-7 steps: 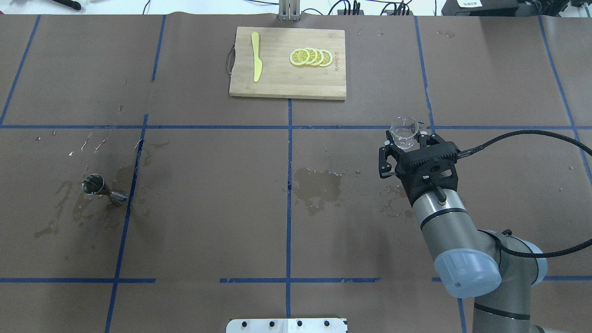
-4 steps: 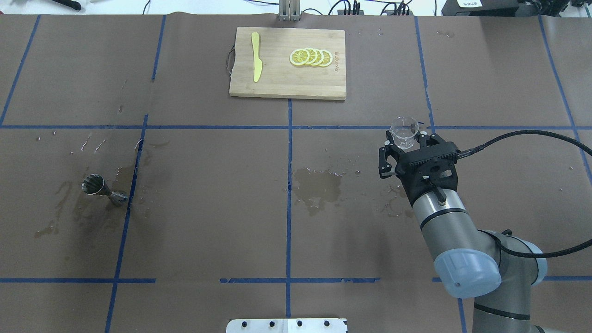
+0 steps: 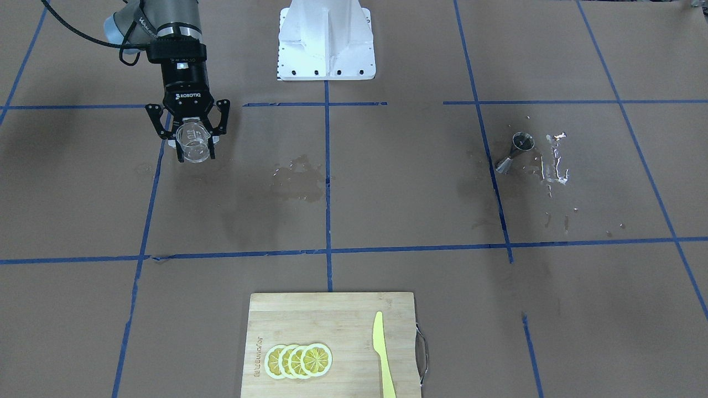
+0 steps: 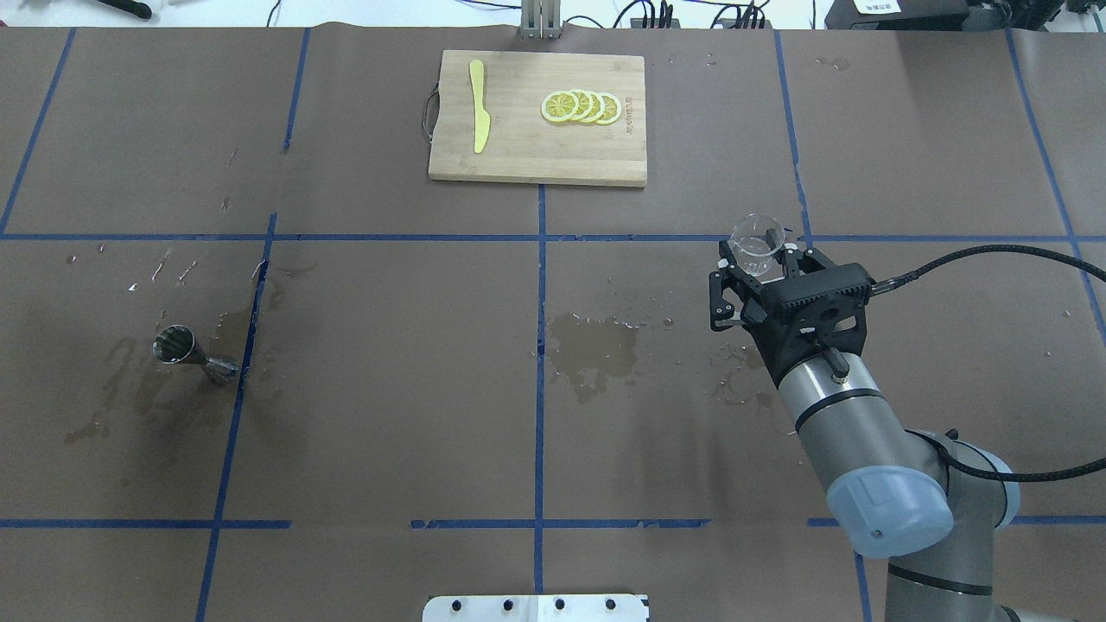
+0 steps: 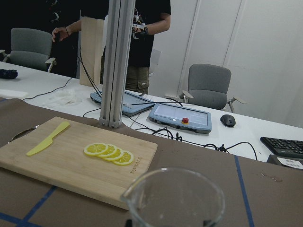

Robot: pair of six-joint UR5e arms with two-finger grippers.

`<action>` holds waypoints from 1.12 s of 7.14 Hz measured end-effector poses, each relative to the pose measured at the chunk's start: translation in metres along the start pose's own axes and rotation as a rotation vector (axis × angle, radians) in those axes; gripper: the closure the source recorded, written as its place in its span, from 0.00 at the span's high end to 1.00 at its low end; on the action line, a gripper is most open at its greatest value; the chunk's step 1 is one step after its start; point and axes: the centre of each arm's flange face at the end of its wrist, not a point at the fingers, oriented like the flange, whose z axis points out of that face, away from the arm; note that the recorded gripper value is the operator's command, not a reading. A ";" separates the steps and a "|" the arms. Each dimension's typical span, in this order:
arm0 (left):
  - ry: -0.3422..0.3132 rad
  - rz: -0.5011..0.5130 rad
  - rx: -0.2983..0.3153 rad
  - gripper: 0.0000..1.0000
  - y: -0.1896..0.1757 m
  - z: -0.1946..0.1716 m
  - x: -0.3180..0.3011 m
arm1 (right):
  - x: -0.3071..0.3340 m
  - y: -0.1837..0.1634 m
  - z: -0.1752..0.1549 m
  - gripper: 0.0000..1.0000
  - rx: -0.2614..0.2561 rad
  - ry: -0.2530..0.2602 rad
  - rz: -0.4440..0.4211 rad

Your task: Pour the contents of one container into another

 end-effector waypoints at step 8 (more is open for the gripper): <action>0.129 -0.361 0.000 1.00 0.080 -0.032 -0.024 | 0.088 0.047 -0.018 0.00 0.028 -0.067 0.110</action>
